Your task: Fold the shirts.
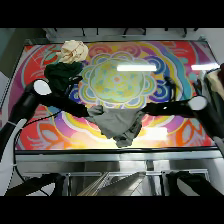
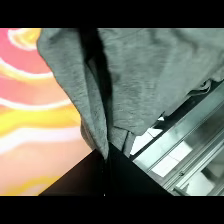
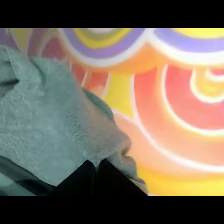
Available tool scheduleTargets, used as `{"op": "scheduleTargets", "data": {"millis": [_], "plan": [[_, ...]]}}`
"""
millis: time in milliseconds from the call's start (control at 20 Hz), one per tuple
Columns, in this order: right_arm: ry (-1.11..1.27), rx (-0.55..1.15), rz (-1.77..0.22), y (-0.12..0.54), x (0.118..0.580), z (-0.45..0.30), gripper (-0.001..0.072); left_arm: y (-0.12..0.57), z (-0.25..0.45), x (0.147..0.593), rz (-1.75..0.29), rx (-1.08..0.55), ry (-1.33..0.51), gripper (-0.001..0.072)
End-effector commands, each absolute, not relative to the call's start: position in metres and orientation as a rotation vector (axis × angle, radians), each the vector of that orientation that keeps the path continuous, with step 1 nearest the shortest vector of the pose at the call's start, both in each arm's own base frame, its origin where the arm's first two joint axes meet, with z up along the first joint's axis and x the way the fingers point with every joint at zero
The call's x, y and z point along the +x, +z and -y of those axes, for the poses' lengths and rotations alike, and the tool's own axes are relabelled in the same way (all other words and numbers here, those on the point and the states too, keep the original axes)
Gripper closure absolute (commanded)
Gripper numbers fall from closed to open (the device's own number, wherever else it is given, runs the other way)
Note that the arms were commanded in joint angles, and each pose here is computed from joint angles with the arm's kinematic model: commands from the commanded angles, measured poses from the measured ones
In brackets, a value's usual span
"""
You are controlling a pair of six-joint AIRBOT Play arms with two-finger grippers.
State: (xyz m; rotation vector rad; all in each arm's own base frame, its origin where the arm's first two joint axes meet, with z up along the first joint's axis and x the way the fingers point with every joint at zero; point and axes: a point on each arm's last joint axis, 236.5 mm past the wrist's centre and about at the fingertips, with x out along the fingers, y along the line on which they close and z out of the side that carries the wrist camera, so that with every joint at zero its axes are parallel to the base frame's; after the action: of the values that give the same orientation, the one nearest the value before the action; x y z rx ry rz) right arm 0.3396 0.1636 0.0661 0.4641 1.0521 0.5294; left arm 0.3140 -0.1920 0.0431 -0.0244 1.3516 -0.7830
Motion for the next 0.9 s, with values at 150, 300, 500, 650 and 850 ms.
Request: {"op": "scheduleTargets", "data": {"millis": [150,300,500,650,850], "plan": [[0.312,0.259,-0.676,0.224,0.311,-0.072,0.0696,0.120,0.130,0.315,-1.114,0.028,-0.617,0.0697],[0.302,0.176,-0.549,0.296,0.295,-0.065,0.0696,0.164,0.129,0.298,-0.972,0.058,-0.613,0.0697],[0.314,0.106,-0.338,0.389,0.269,-0.069,0.0696,0.269,0.141,0.271,-0.670,0.135,-0.645,0.0697],[0.323,0.055,-0.263,0.430,0.245,-0.072,0.0696,0.367,0.133,0.246,-0.431,0.139,-0.596,0.0698],[0.247,0.003,-0.203,0.461,0.251,-0.054,0.0695,0.435,0.106,0.251,-0.335,0.234,-0.480,0.0698]]}}
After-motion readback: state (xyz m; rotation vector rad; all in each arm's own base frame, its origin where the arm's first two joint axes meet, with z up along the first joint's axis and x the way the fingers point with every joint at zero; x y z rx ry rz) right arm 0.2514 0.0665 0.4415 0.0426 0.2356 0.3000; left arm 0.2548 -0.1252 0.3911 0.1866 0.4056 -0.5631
